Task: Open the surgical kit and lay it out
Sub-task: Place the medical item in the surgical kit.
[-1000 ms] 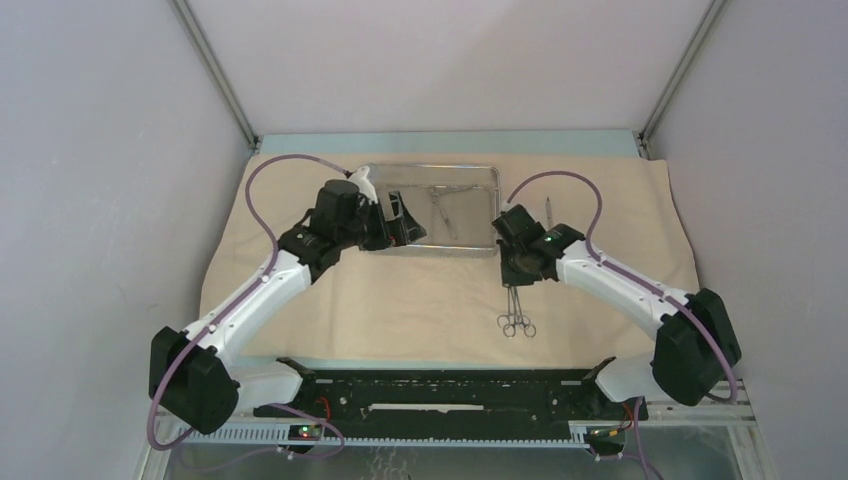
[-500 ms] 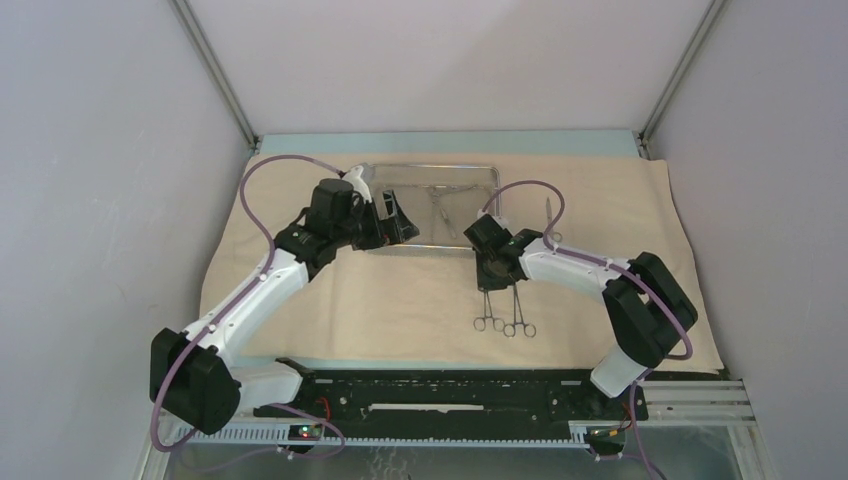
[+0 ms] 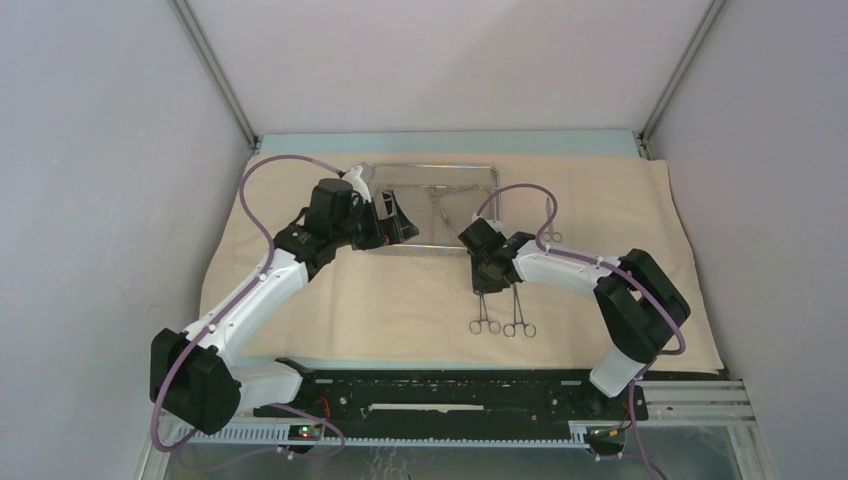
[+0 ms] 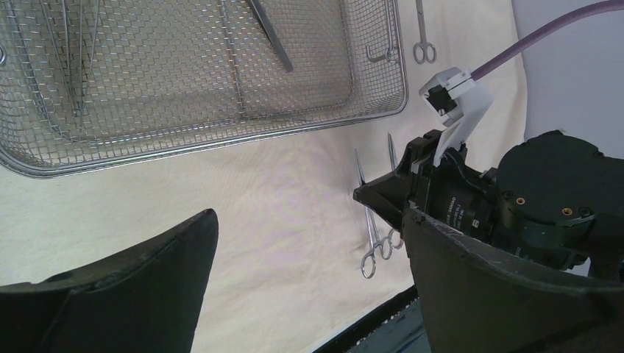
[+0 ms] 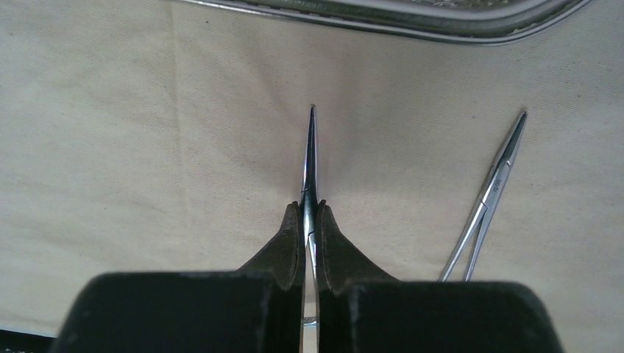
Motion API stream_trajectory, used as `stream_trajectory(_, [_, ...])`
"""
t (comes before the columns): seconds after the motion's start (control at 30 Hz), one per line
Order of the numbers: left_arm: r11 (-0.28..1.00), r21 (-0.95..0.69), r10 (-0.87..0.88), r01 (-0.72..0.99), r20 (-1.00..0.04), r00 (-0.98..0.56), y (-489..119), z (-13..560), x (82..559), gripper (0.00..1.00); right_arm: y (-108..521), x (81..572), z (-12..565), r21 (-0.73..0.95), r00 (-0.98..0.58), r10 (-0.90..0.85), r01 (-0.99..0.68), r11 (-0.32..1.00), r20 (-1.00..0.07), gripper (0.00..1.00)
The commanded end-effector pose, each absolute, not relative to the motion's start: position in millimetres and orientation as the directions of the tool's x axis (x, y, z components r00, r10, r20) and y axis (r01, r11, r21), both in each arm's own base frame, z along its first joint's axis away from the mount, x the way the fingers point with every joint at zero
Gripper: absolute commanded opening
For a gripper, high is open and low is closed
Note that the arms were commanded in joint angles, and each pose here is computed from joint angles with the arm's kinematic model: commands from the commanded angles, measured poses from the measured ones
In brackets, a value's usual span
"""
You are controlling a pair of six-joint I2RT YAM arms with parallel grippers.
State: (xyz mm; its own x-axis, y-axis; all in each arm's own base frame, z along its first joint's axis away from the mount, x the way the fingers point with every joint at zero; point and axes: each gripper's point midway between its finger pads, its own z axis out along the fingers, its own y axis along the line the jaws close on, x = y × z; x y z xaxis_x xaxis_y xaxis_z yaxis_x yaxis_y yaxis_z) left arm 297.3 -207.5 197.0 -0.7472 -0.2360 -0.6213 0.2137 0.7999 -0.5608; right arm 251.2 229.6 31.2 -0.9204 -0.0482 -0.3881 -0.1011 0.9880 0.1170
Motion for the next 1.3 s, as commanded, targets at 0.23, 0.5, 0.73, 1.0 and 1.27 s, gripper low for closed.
stream_trajectory(0.23, [0.79, -0.553, -0.239, 0.265, -0.675, -0.698, -207, 221, 304, 1.0, 234, 251, 27, 0.107, -0.918, -0.041, -0.09, 0.99, -0.395, 0.08])
stream_trajectory(0.5, [0.789, -0.554, -0.239, 0.266, -0.675, -0.698, -207, 221, 304, 1.0, 234, 249, 33, 0.116, -0.917, -0.028, -0.08, 0.99, -0.397, 0.31])
stream_trajectory(0.73, [0.787, -0.556, -0.24, 0.267, -0.675, -0.698, -208, 222, 304, 1.0, 232, 247, 48, 0.131, -0.909, -0.014, -0.075, 0.989, -0.416, 0.41])
stream_trajectory(1.0, [0.791, -0.554, -0.243, 0.26, -0.673, -0.698, -207, 226, 310, 1.0, 229, 253, 100, 0.157, -0.867, -0.011, -0.102, 0.982, -0.499, 0.48])
stream_trajectory(1.27, [0.802, -0.547, -0.255, 0.239, -0.676, -0.691, -200, 231, 320, 1.0, 249, 313, 149, 0.187, -0.793, -0.033, -0.184, 0.965, -0.609, 0.49])
